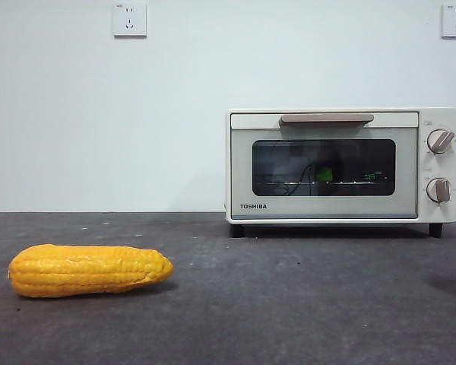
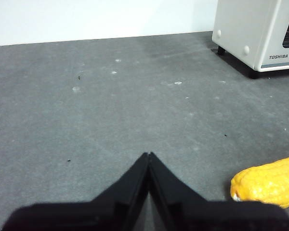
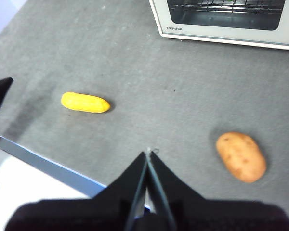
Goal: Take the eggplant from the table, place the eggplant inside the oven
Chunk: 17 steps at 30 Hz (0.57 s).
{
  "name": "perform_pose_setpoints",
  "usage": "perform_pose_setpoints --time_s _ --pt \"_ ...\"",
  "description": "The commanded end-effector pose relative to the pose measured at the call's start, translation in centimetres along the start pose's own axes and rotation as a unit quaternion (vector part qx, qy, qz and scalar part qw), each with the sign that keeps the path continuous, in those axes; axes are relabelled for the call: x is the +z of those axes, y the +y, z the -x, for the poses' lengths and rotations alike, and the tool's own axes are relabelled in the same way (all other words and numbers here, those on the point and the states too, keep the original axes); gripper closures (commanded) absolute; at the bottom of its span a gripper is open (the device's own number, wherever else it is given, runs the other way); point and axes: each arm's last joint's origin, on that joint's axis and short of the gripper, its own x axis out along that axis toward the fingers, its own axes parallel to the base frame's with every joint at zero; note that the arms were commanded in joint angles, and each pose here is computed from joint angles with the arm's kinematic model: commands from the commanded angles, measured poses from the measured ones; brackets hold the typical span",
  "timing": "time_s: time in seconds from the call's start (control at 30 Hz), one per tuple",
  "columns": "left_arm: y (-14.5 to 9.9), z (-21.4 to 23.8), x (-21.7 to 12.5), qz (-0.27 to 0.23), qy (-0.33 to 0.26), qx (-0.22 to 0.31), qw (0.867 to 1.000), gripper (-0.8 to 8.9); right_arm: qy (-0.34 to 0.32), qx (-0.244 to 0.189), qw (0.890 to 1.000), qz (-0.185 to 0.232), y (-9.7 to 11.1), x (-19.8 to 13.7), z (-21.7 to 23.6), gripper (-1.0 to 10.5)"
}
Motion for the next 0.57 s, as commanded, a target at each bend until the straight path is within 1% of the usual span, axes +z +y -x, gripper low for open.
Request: perform_pose_setpoints --time_s 0.03,0.1,0.13,0.23,0.3,0.4,0.43,0.57 --pt "0.0 -0.1 -0.2 0.005 0.0 -0.002 1.0 8.17 -0.033 -0.031 0.998 0.051 0.0 0.1 0.5 9.5" --pt "0.0 -0.1 -0.2 0.005 0.0 -0.002 1.0 8.17 -0.083 -0.056 0.992 0.081 0.1 0.3 1.4 9.5" --pt "0.0 -0.1 -0.2 0.005 0.0 -0.002 1.0 8.17 -0.106 -0.065 0.988 0.089 0.2 0.2 1.9 9.5" --pt "0.0 -0.1 -0.2 0.005 0.0 -0.002 1.0 8.17 -0.178 -0.101 0.974 0.096 0.8 -0.3 3.7 9.5" --pt "0.0 -0.1 -0.2 0.005 0.0 -0.002 1.0 8.17 -0.209 -0.131 0.964 0.101 1.3 -1.0 4.7 9.5" --pt "0.0 -0.1 -0.2 0.005 0.0 -0.002 1.0 8.17 -0.224 -0.191 0.949 0.109 1.7 -1.9 5.6 9.5" --pt "0.0 -0.1 -0.2 0.005 0.0 -0.002 1.0 8.17 -0.227 -0.204 0.946 0.11 1.8 -2.2 5.7 9.5" --pt "0.0 -0.1 -0.2 0.005 0.0 -0.002 1.0 8.17 -0.249 -0.221 0.937 0.105 2.1 -3.7 5.8 9.5"
